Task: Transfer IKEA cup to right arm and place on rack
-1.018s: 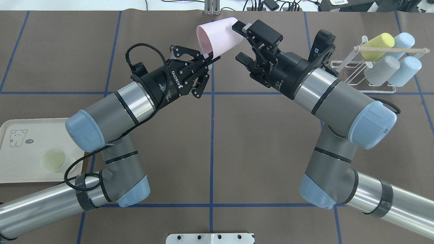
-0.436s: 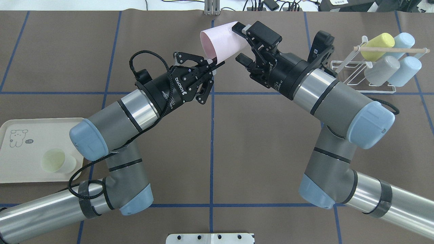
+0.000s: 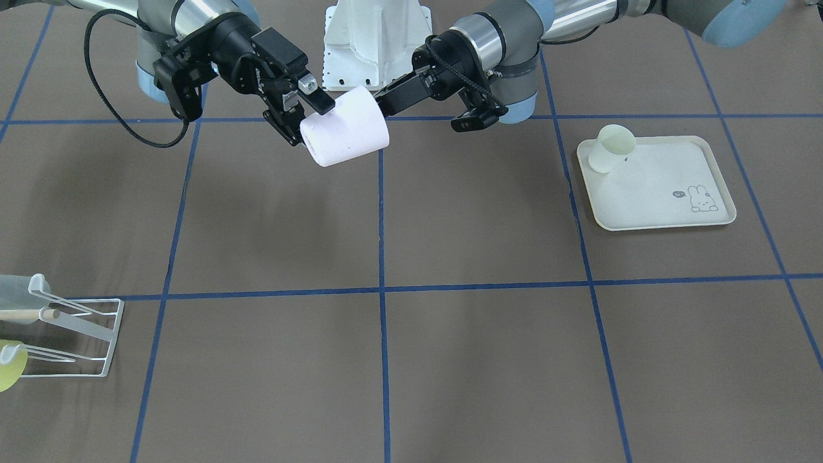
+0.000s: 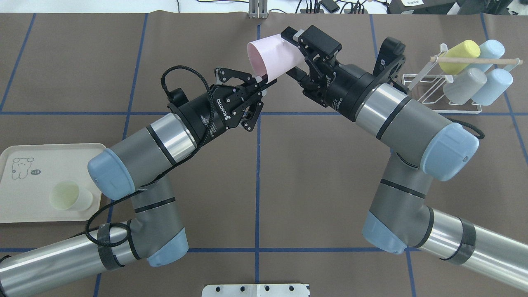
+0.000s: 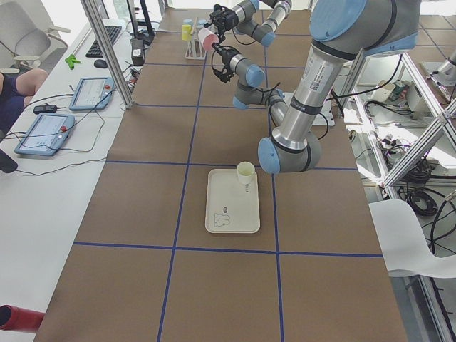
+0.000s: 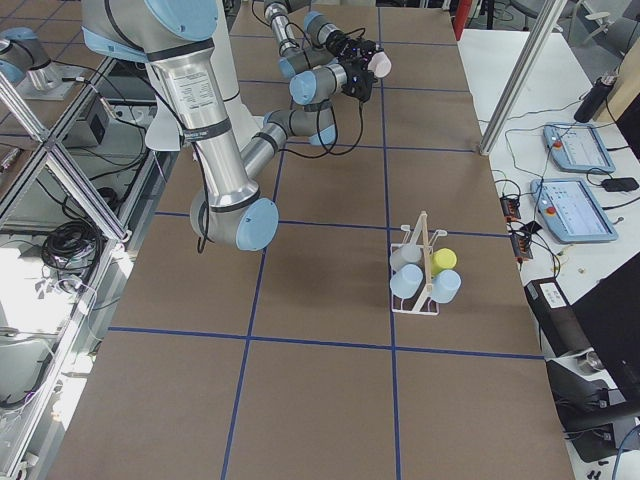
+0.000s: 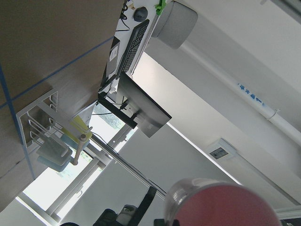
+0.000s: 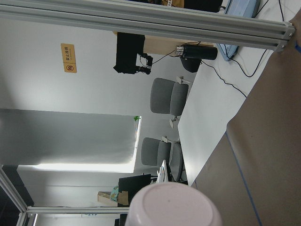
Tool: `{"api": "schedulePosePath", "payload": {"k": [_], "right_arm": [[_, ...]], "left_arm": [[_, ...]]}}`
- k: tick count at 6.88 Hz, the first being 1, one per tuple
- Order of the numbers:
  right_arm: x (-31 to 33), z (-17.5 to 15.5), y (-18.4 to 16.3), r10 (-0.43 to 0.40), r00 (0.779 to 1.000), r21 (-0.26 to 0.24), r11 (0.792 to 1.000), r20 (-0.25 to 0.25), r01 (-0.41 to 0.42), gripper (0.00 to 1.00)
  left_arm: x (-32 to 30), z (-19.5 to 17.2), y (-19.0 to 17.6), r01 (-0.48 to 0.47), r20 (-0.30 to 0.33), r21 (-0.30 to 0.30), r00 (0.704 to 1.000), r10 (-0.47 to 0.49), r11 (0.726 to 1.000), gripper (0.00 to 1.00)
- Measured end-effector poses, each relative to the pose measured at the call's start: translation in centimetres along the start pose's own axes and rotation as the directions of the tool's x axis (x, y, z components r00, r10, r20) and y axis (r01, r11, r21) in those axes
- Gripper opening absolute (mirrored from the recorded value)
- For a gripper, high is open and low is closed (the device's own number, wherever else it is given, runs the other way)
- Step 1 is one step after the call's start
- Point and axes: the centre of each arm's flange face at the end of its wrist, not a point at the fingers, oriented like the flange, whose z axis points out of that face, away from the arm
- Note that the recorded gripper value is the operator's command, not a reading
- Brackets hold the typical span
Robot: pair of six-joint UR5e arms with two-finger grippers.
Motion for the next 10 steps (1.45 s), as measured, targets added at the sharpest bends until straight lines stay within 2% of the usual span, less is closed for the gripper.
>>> {"api": "schedulePosePath", "payload": {"k": [6,7,8,9,10], "right_arm": [[0.0,0.1,0.0,0.0,1.0,0.0,1.0,0.001,0.0,0.99],[0.0,0.1,0.0,0.0,1.0,0.0,1.0,0.001,0.0,0.89],[-0.1,0.1,0.1,0.002,1.0,-0.001,1.0,0.001,-0.002,0.01],[-0.2,0.1,0.1,0.022,1.0,-0.002,1.0,0.004,-0.022,0.0],[-0.3,0.2,0.2,0.054,0.999,-0.003,0.999,0.006,-0.054,0.0]], "left_arm": [[-1.2,-0.1,1.2,0.012,0.0,-0.008,1.0,-0.012,1.0,0.0],[-1.2,-0.1,1.3,0.013,-0.001,-0.008,1.0,-0.013,1.0,0.0],[-1.2,0.0,1.4,0.014,-0.001,-0.01,1.0,-0.014,1.0,0.0],[-1.2,0.0,1.4,0.013,-0.002,-0.011,1.0,-0.013,1.0,0.2],[-1.1,0.0,1.5,0.012,-0.002,-0.014,1.0,-0.012,1.0,0.99]]}}
